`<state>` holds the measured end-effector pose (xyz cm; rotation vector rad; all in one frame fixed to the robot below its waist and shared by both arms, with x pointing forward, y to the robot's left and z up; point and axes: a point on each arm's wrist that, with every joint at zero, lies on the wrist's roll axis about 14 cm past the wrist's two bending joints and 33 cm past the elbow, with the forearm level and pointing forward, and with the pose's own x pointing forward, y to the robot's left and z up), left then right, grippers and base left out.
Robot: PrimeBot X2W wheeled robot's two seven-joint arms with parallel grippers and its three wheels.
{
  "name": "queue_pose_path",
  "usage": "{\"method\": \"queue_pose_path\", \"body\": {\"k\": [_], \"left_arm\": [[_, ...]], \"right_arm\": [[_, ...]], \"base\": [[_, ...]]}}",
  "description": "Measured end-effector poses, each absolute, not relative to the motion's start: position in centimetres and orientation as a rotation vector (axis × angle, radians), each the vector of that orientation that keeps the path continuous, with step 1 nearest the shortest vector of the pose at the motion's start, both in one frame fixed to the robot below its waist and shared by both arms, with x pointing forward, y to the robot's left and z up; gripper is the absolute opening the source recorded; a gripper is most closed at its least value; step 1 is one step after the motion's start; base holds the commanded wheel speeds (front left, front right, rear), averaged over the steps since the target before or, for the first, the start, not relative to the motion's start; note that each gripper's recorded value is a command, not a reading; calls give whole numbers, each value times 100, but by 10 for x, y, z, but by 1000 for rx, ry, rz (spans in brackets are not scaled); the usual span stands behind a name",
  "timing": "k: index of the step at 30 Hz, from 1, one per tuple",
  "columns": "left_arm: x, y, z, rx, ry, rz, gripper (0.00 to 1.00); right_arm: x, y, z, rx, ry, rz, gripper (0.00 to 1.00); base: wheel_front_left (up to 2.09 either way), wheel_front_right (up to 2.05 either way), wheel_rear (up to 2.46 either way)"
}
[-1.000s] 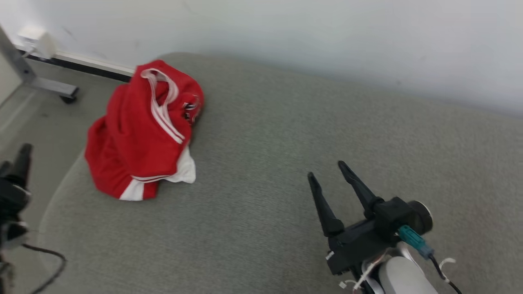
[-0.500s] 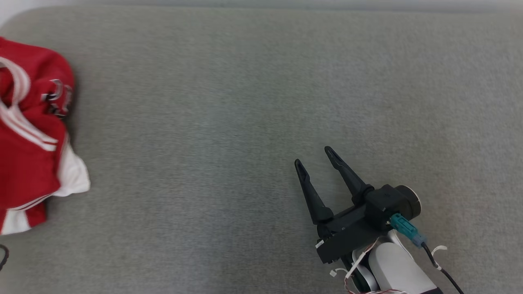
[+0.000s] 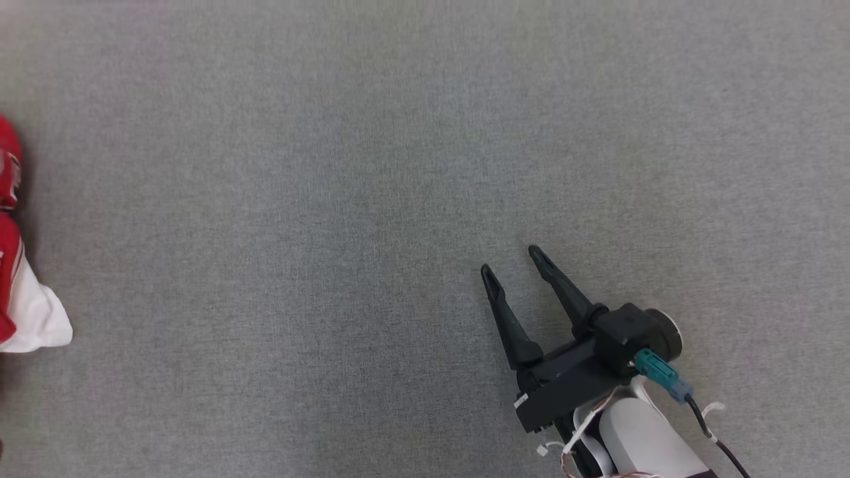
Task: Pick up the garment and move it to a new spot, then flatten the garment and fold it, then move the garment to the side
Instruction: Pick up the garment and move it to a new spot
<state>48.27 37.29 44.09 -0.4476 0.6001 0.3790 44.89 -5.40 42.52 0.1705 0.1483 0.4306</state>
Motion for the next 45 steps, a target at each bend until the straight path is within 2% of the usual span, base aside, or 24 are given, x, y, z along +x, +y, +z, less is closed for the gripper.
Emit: {"method": "queue_pose_path", "body": {"k": [5,12,18,20,25,31,36,40,45], "left_arm": [[489,365,482,-404,504,300,0],[499,332,588,-329,298,133,0],[492,272,675,-288,125,-68,0],[490,258,686,-288,107,-109,0],[479,184,736,-290,1,-326,0],[468,89,749,-300,-2,-578,0],[461,13,728,-339,62,-755,0],[460,-36,688,-329,147,-831,0],[466,-73,612,-292,278,-823,0]], "right_arm": [[435,-57,434,184,140,417,100],[405,-59,449,185,123,410,100],[378,-71,459,178,102,372,100],[375,-74,461,177,94,363,100],[365,-94,477,166,41,308,100],[353,-122,490,159,-4,224,100],[342,-152,492,158,-15,130,100],[332,-176,490,157,-13,50,100],[322,-198,485,159,2,-28,100]], "base": [[0,0,0],[0,0,0],[0,0,0],[0,0,0],[0,0,0],[0,0,0],[0,0,0],[0,0,0],[0,0,0]]}}
